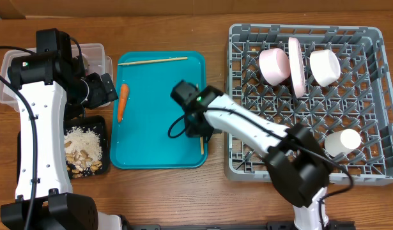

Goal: Sort waste into correct bins and load items into the dishwasher

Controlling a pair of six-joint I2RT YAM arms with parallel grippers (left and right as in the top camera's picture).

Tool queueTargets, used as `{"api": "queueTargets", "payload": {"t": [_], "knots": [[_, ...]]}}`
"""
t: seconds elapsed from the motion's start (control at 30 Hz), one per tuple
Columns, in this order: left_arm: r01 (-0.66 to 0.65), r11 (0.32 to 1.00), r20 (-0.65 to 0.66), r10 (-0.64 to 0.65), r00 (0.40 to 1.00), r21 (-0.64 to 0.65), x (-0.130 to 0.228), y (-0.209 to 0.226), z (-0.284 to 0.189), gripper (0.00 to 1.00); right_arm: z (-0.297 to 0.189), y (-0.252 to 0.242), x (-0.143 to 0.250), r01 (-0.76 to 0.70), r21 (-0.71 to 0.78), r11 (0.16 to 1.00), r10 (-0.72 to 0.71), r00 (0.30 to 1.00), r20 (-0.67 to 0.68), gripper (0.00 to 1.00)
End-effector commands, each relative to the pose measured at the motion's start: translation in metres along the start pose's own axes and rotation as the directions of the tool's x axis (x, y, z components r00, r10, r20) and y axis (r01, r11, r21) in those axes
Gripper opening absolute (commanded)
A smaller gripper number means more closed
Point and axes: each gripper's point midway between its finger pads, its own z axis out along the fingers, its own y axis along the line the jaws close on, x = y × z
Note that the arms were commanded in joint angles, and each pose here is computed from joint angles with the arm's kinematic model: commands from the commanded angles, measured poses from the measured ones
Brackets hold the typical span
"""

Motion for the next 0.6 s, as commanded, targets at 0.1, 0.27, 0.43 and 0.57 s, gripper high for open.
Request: {"api": "queueTargets", "payload": {"t": [0.1, 0.27, 0.43, 0.57], "knots": [[-0.027, 1.0, -0.001, 0.027, 1.0, -0.002, 0.001, -0.002, 0.002, 0.94, -0.128, -0.065, -0.035, -0.059, -0.004, 0.998, 0.059, 0.966, 0.25, 0.04], [-0.027, 1.0, -0.002, 0.027, 1.0, -0.002, 0.001, -0.002, 0.002, 0.95, -0.112, -0.121, -0.022, -0.156, 0.089, 0.984, 0.142, 0.98, 0.14, 0.04], [-0.027, 1.0, -0.002, 0.027, 1.0, -0.002, 0.001, -0.002, 0.002, 0.94, -0.076, -0.107, -0.003, -0.147, 0.008, 0.989, 0.147, 0.988, 0.038, 0.04], [-0.027, 1.0, -0.003, 0.027, 1.0, -0.002, 0.001, -0.002, 0.002, 0.94, -0.055, -0.099, 0.013, -0.125, 0.008, 0.992, 0.125, 0.992, 0.005, 0.04]]}}
